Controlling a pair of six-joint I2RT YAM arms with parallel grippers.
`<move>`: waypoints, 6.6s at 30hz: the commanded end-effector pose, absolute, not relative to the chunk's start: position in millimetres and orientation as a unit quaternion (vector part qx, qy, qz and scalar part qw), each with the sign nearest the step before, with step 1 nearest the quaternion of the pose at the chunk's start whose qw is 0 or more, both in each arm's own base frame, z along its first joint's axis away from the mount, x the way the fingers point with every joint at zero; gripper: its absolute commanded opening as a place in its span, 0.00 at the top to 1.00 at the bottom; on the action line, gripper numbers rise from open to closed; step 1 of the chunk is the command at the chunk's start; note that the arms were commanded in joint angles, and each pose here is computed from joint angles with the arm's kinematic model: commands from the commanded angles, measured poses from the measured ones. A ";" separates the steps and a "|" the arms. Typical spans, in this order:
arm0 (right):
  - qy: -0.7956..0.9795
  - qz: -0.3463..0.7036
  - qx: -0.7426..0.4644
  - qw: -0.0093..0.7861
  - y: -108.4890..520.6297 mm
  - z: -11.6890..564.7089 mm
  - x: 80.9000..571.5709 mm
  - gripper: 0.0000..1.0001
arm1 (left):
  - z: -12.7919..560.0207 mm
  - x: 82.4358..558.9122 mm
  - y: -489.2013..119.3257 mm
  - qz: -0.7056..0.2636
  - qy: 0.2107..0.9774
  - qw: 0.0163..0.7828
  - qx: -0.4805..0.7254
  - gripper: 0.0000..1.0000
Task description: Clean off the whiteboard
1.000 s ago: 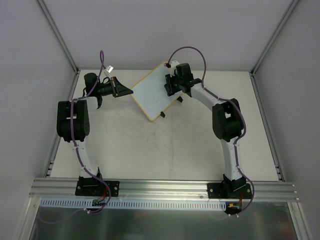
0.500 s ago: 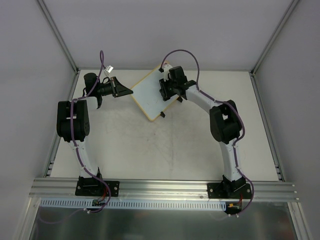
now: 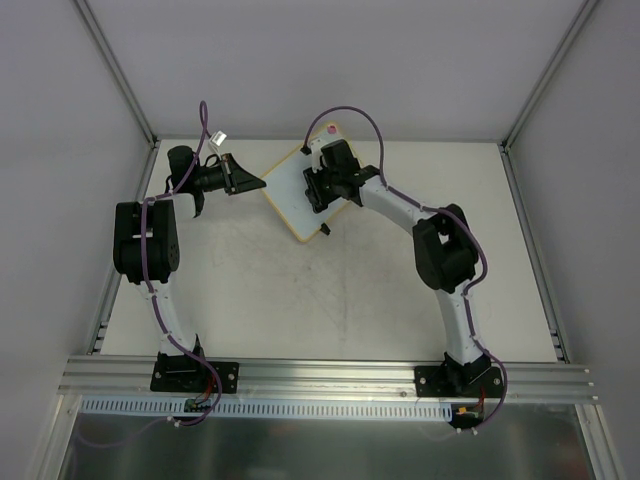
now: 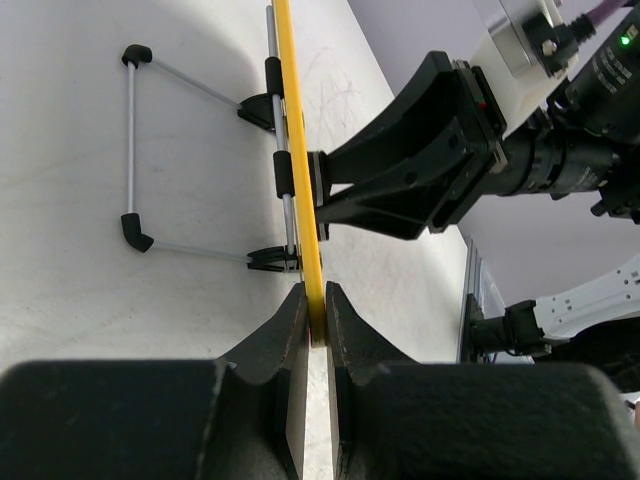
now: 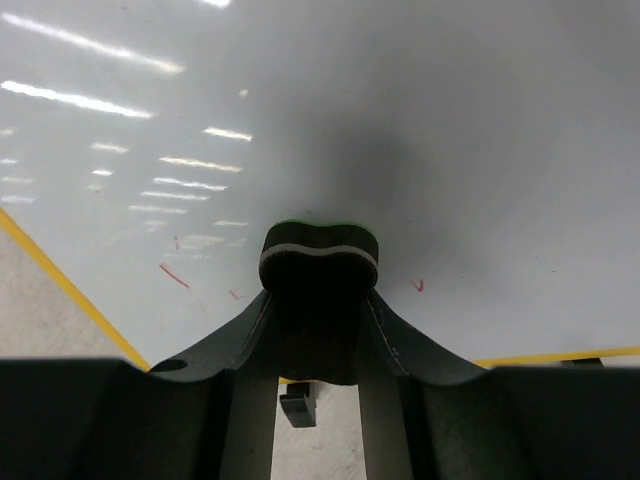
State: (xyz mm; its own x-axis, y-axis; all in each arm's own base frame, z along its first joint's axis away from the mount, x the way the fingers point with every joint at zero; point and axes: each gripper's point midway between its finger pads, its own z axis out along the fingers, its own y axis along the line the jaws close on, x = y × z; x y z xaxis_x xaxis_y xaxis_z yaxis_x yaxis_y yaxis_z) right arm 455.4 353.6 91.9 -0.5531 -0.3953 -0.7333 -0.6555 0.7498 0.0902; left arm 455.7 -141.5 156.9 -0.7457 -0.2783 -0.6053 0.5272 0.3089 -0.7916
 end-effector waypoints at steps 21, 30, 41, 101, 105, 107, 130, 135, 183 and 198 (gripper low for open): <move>0.847 0.213 -0.353 0.335 428.5 86.4 399.1 1.00 | 173.3 430.5 -168.0 -0.604 0.710 0.328 0.150 1.00; 0.839 0.180 -0.323 0.399 435.9 105.3 437.1 1.00 | 174.9 428.8 -168.7 -0.604 0.710 0.329 0.152 1.00; 0.782 0.177 -0.293 0.521 444.4 150.4 480.7 1.00 | 175.1 427.3 -170.2 -0.606 0.708 0.328 0.154 1.00; 0.842 0.213 -0.377 0.323 364.3 57.7 389.7 1.00 | 177.7 426.8 -171.1 -0.608 0.705 0.329 0.156 1.00; 0.847 0.188 -0.366 0.336 357.2 60.3 398.6 1.00 | 177.8 426.7 -171.1 -0.608 0.705 0.330 0.156 1.00; 0.849 0.181 -0.358 0.344 355.4 64.1 405.5 1.00 | 177.8 426.7 -171.1 -0.608 0.705 0.329 0.156 1.00; 0.880 0.206 -0.228 0.362 302.7 82.9 495.8 1.00 | 178.3 425.5 -171.2 -0.609 0.705 0.329 0.157 1.00; 0.873 0.209 -0.260 0.357 315.4 85.4 484.2 1.00 | 178.2 426.3 -171.2 -0.609 0.705 0.329 0.157 1.00; 0.887 0.246 -0.246 0.303 347.6 87.0 442.7 1.00 | 178.2 425.3 -171.2 -0.609 0.705 0.329 0.157 1.00; 0.866 0.199 -0.235 0.393 319.1 113.5 509.1 1.00 | 177.9 425.1 -171.2 -0.609 0.705 0.329 0.157 1.00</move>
State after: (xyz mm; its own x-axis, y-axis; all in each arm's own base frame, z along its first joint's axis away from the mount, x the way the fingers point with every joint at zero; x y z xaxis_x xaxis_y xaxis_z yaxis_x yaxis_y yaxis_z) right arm 485.0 317.7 96.7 -0.6628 -0.2546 -0.7042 -0.5495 0.8042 0.2265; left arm 454.7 -149.4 161.1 -0.7268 -0.2754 -0.6293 0.5532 0.3084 -0.7739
